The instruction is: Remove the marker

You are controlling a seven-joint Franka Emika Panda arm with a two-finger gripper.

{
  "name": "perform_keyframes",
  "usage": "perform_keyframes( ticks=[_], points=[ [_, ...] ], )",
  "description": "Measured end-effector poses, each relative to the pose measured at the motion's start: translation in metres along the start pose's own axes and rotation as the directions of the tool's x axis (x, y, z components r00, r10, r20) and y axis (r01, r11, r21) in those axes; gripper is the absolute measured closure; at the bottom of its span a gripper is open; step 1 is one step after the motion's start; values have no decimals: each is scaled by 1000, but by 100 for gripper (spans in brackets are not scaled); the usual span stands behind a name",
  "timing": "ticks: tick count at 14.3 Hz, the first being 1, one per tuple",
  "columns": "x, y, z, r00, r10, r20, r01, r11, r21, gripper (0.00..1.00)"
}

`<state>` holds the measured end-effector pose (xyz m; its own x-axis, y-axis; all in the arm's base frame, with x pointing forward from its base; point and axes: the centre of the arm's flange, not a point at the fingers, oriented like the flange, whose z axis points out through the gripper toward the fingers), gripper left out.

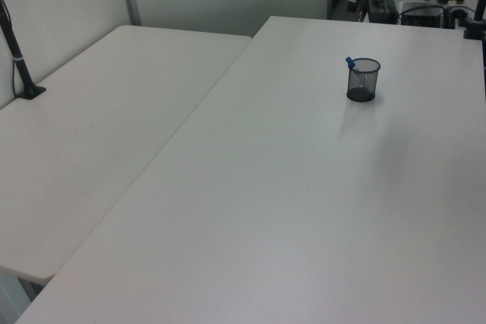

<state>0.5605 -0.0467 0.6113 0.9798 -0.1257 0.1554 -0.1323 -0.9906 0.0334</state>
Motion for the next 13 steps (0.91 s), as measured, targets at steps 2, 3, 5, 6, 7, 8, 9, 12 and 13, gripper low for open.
perform_keyframes(
  ticks=[2,3,5,6,7,8,9,12,13],
  points=[
    [0,0,0,1000,0,0,0,1000,0,0],
    [0,0,0,1000,0,0,0,1000,0,0],
    [0,0,0,1000,0,0,0,1000,0,0],
    [0,0,0,1000,0,0,0,1000,0,0],
    [0,0,0,1000,0,0,0,1000,0,0],
    [0,0,0,1000,0,0,0,1000,0,0],
    [0,0,0,1000,0,0,0,1000,0,0],
    [0,4,0,1000,-1,0,1,1000,-1,0],
    [0,16,1,1000,-24,4,24,1000,-4,0]
  ],
)
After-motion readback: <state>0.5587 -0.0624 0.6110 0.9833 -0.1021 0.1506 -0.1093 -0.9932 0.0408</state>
